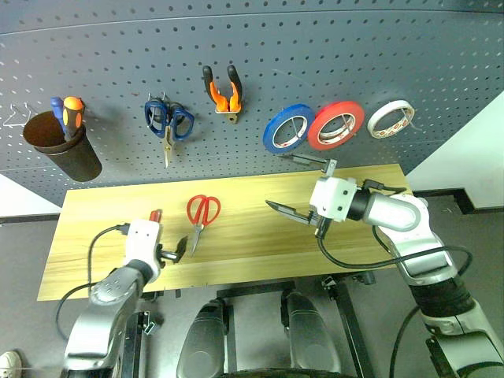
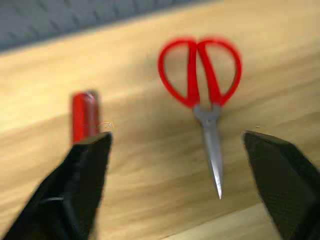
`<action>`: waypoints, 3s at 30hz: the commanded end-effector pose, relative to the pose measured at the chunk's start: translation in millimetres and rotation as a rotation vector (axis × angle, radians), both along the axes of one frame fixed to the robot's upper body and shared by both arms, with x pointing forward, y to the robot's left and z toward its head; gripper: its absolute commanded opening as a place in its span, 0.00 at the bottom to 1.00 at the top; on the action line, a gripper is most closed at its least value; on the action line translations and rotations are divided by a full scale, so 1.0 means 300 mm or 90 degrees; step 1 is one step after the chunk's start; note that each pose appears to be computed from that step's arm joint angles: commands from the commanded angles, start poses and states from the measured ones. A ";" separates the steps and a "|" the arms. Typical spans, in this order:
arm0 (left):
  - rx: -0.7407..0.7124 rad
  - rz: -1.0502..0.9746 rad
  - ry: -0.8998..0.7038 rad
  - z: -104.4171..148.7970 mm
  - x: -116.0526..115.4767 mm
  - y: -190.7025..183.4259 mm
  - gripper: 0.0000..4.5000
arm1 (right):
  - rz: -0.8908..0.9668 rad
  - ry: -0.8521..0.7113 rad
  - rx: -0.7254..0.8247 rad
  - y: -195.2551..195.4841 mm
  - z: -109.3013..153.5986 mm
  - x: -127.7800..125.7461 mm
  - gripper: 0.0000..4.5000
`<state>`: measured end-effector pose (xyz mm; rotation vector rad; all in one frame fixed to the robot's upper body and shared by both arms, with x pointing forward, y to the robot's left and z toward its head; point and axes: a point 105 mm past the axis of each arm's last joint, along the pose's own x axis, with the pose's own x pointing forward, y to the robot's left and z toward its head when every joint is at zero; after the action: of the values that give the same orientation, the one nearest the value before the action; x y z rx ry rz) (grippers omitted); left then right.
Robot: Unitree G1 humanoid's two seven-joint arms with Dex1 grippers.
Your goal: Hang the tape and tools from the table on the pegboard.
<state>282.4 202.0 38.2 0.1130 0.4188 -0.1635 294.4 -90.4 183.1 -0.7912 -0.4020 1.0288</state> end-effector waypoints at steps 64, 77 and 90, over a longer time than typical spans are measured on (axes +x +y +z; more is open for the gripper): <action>-0.030 -0.074 -0.031 0.151 0.010 0.060 0.24 | -0.060 0.280 0.045 -0.201 -0.185 -0.019 1.00; -0.165 -0.100 -0.463 0.483 -0.069 0.139 0.24 | 0.090 0.289 0.220 -0.090 0.072 -0.041 1.00; -0.098 -0.096 -0.500 0.531 0.105 0.121 0.24 | 0.118 0.287 0.238 -0.051 0.111 -0.049 1.00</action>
<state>312.9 238.6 190.3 -0.0006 -0.3576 -0.2844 284.9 -109.0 202.2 -0.1696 -0.2044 1.2122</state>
